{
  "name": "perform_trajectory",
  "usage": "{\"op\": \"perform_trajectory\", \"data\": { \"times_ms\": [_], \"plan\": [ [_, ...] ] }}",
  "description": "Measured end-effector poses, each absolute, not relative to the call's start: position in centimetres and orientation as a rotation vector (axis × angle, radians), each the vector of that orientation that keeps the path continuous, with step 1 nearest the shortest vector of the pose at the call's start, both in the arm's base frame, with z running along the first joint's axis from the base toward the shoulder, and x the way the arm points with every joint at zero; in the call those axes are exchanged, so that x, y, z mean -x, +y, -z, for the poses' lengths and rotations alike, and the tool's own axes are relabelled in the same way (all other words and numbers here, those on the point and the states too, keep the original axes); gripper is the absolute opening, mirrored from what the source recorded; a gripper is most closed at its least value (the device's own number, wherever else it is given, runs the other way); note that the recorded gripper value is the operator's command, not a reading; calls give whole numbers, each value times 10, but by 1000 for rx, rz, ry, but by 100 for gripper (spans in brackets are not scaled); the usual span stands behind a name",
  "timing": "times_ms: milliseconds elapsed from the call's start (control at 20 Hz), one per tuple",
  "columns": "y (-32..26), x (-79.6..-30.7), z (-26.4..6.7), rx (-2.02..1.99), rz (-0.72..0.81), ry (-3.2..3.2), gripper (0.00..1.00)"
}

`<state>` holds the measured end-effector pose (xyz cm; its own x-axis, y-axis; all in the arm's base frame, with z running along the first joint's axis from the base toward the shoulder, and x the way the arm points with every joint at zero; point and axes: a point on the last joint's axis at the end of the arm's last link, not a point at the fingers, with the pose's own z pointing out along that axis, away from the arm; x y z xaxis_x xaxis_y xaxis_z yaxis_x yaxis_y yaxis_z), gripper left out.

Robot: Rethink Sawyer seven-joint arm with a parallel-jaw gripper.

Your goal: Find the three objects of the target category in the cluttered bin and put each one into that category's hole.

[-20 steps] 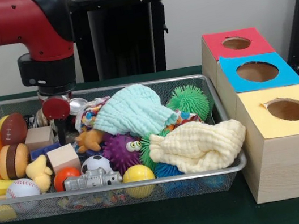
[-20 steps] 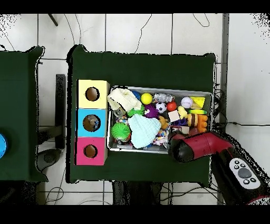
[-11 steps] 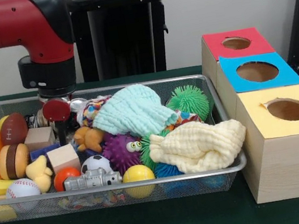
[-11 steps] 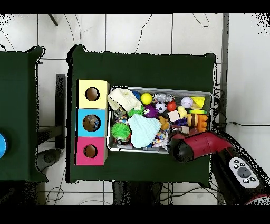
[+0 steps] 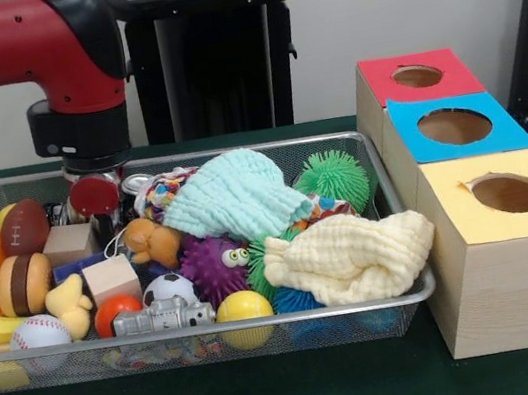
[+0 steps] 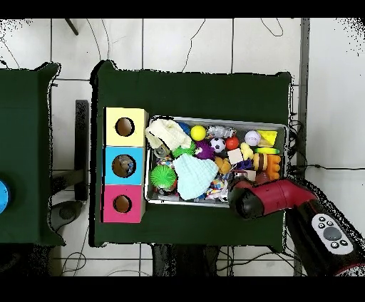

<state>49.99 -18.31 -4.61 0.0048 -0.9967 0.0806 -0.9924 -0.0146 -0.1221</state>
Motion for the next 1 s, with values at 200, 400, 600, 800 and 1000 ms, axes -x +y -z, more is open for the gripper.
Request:
{"op": "perform_trajectory", "data": {
  "times_ms": [200, 400, 600, 800, 1000],
  "plan": [
    [-185, -500, 46, 2198, 223, 2187, 0],
    [-185, -500, 47, 2193, 222, 2188, 0],
    [-187, -500, 46, 2184, 221, 2190, 0],
    [-192, -502, 44, 2147, 218, 2206, 0],
    [-202, -499, 34, 2089, 209, 2238, 0]
  ]
}}
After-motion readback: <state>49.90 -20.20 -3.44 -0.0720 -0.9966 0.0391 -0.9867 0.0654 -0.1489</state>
